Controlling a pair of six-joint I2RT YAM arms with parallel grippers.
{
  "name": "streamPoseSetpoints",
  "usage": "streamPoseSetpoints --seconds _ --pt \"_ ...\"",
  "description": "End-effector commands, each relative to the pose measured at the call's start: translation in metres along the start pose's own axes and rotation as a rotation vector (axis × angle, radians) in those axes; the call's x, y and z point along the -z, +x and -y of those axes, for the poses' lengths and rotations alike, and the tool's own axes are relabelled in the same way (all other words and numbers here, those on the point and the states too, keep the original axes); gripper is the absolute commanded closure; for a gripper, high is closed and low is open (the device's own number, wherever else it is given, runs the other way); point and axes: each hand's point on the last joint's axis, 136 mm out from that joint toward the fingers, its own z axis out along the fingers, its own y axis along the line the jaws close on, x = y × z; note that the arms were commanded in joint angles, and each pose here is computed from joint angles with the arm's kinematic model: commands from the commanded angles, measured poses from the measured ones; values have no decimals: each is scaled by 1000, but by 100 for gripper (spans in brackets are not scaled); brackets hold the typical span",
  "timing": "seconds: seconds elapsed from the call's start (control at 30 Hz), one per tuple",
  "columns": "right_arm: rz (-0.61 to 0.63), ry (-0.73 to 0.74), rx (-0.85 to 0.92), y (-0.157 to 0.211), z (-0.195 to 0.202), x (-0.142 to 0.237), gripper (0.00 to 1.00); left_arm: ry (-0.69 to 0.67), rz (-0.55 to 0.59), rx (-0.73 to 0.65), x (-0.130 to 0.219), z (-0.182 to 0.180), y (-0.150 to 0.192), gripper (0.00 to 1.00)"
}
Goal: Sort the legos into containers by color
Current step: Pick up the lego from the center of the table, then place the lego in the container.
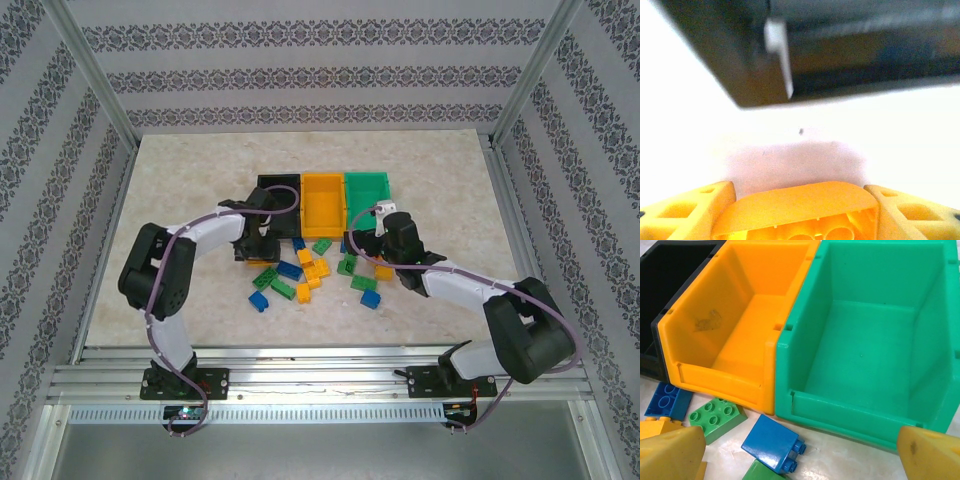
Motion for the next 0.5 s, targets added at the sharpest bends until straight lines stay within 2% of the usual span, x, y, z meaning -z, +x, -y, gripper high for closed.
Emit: streamPoseSetpoints --seconds 0.0,0.13,0.27,0.47 --pt "21 20 33 -7 -1 -3 2 6 91 7 34 1 -5 46" --pt "22 10 44 -8 -6 -3 2 60 231 11 74 9 -25 46" --pt "22 1 55 -7 -12 -4 2 90 356 -10 104 21 -62 45" --pt "29 -6 57 -8 -15 -2 2 43 373 -56 102 32 -118 38"
